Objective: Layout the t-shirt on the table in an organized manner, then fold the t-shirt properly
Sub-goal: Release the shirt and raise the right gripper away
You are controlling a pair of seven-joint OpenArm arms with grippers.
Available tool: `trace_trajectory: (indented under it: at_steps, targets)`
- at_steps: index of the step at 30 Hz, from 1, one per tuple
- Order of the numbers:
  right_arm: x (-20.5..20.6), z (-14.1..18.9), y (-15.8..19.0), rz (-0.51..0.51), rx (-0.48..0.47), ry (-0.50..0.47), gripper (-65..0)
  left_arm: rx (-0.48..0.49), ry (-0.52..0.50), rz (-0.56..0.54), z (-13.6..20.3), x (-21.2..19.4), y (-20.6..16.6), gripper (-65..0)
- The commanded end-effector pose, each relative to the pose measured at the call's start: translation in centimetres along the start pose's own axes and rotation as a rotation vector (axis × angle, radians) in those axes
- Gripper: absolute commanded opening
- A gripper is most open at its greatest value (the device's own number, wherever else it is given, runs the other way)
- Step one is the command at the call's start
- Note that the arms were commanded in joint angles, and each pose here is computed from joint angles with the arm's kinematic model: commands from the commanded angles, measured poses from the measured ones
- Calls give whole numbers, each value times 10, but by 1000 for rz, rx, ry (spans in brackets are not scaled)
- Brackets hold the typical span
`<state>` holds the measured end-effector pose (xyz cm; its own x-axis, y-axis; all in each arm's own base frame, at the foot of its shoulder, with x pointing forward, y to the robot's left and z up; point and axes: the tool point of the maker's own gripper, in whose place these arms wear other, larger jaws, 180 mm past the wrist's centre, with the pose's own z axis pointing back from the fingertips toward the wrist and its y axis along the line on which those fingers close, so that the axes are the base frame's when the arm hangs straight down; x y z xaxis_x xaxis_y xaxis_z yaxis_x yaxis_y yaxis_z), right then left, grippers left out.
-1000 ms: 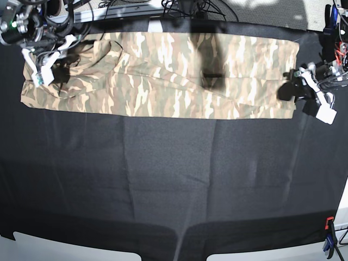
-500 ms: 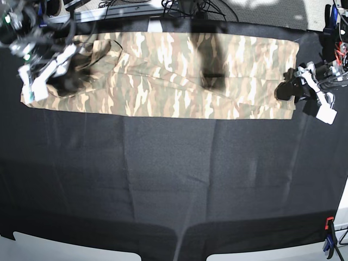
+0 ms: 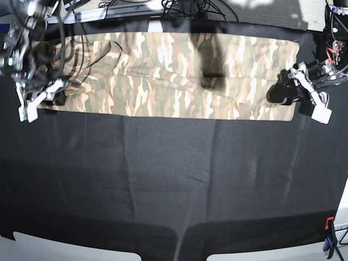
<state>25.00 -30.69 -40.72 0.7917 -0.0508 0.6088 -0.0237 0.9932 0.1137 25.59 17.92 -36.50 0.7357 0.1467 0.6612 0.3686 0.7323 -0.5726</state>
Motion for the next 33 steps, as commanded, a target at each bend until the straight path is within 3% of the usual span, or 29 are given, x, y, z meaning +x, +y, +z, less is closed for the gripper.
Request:
trace_trajectory:
  at_steps: [1, 5, 10, 13, 21, 25, 30, 33]
  targets:
    - [5, 1, -7, 1, -6, -9, -488, -11, -31, -28, 5, 14, -2, -443]
    - [-18, -8, -13, -33, -12, 49, -488, -10, 1, -28, 5, 8, -2, -443]
    - [-7, -3, -31, -17, -73, 19, -488, -10, 1, -28, 5, 8, -2, -443]
    - [4, 4, -30, -29, -29, -6, -488, -11, 0, -28, 5, 9, -2, -443]
    - [59, 46, -23, -30, 93, -127, -488, 1, 5, -41, 9, 11, 2, -443]
    - [94, 84, -23, -22, 115, -256, -488, 24, 25, -63, 11, 11, 6, -441]
    - [121, 130, -30, 16, 60, -384, -487, 88, 106, -107, 12, -3, 19, -283]
    - [129, 149, -38, 28, 9, -437, -487, 137, 134, -58, 14, -8, 27, -221]
